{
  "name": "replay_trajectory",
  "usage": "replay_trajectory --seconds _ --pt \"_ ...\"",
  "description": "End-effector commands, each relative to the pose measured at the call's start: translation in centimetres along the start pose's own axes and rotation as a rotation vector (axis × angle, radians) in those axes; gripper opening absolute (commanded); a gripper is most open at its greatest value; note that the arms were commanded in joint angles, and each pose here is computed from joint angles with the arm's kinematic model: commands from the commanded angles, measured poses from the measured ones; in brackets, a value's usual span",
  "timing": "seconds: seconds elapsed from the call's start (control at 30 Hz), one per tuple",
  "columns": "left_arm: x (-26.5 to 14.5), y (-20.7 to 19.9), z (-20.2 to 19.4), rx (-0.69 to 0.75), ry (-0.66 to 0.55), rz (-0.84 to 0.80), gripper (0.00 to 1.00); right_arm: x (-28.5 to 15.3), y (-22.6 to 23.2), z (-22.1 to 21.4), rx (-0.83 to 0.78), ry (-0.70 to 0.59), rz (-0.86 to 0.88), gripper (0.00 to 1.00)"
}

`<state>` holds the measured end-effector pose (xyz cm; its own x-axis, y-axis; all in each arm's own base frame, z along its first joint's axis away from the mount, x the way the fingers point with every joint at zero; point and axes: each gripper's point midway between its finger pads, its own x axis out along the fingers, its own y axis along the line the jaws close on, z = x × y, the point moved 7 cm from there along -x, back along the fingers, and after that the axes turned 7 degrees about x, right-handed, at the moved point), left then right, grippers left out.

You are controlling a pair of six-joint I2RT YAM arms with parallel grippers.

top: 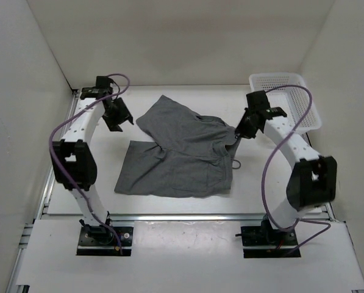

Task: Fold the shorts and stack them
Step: Flatten the shorts out

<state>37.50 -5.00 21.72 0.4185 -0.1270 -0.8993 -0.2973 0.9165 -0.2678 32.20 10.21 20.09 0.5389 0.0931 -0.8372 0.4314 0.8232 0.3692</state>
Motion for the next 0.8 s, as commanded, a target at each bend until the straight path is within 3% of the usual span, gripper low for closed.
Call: replay_trajectory --seconds 0.0,0.07,0.17,0.27,0.43,0.6,0.63,0.7,0.73,0.77 --pt "2.2 -1.2 1.4 0.058 0.034 0.030 0.70 3.0 2.1 2.4 -0.155 0.028 -0.005 0.55" --pt "2.9 -2.2 2.9 0.077 0.014 0.028 0.78 4.8 2.5 3.5 -0.187 0.036 -0.073 0.64" --pt "5.9 -2.8 4.1 0.092 0.048 0.053 0.79 7.6 1.9 4.3 -0.250 0.052 -0.188 0.66" --pt "8.7 -3.8 4.6 0.110 0.075 0.066 0.79 9.7 2.3 5.5 -0.328 0.069 -0.239 0.66" --pt "12.4 -3.8 4.9 0.107 0.110 0.069 0.79 12.4 2.6 6.2 -0.378 0.091 -0.282 0.76" --pt "14.3 -3.9 5.2 0.106 0.118 0.061 0.72 14.1 2.0 5.1 -0.430 0.161 -0.263 0.78" --pt "15.0 -3.8 4.9 0.104 0.135 0.059 0.69 14.2 2.0 4.6 -0.439 0.192 -0.239 0.74" --pt "15.4 -3.9 5.2 0.095 0.124 0.055 0.62 14.7 2.4 4.3 -0.441 0.203 -0.188 0.54" --pt "15.3 -4.0 5.1 0.094 0.129 0.043 0.52 14.3 2.6 4.4 -0.447 0.205 -0.167 0.45" --pt "15.8 -4.1 5.1 0.082 0.126 0.043 0.43 14.4 2.6 4.2 -0.446 0.211 -0.158 0.26"
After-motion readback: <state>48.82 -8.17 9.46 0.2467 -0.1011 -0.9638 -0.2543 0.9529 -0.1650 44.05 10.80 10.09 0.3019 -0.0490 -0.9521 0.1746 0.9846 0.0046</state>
